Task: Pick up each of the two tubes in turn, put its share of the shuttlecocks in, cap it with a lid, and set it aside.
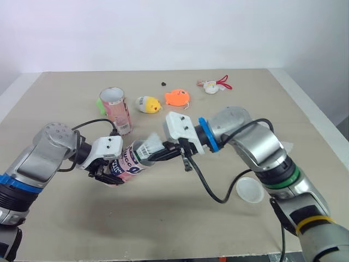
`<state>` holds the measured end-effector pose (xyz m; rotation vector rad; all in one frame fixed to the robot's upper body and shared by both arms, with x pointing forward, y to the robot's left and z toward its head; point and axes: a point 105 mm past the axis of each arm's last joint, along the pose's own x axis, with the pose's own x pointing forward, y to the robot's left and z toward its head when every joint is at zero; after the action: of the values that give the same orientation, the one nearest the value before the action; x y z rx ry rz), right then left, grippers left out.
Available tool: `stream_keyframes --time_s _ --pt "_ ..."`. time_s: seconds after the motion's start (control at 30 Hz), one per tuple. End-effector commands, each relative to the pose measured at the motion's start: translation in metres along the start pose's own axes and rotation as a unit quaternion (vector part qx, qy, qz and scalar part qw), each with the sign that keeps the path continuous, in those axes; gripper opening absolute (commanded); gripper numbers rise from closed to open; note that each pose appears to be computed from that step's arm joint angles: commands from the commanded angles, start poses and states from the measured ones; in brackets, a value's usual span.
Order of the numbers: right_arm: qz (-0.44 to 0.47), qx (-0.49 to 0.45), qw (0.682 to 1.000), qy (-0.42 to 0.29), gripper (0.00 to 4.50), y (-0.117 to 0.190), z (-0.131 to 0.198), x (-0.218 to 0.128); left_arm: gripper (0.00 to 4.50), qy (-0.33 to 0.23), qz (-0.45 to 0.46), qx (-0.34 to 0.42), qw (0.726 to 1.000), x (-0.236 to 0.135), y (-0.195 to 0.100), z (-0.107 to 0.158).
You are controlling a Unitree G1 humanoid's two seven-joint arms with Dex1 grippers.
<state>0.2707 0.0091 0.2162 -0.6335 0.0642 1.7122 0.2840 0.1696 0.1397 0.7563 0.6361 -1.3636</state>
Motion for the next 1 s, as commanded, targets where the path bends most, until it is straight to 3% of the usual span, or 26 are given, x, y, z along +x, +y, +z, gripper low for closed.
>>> stream_keyframes --time_s 0.03,0.2,0.43,0.6,0.77,1.0 --pt "0.035 0.029 0.998 -0.048 1.72 0.005 0.022 -0.008 3.18 0.003 -0.034 -0.006 0.999 0.013 -0.008 -0.004" --pt "0.046 0.054 0.995 -0.065 3.85 0.012 0.024 -0.022 3.18 0.002 -0.032 -0.004 0.999 0.014 -0.006 -0.003" --pt "0.005 0.074 0.994 -0.077 3.85 0.017 0.018 -0.046 3.18 0.0 -0.033 0.0 0.999 0.014 -0.004 -0.001" --pt "-0.151 0.09 0.981 -0.079 3.85 0.02 0.001 -0.091 3.18 -0.003 -0.035 0.001 0.999 0.015 -0.007 0.0" --pt "-0.335 0.154 0.928 -0.06 3.85 0.044 -0.028 -0.143 3.18 -0.006 -0.039 -0.004 0.999 0.019 -0.01 -0.002" --pt "-0.434 0.266 0.86 0.044 3.85 0.113 -0.08 -0.188 3.18 -0.012 -0.042 0.006 0.999 0.023 -0.005 0.003"
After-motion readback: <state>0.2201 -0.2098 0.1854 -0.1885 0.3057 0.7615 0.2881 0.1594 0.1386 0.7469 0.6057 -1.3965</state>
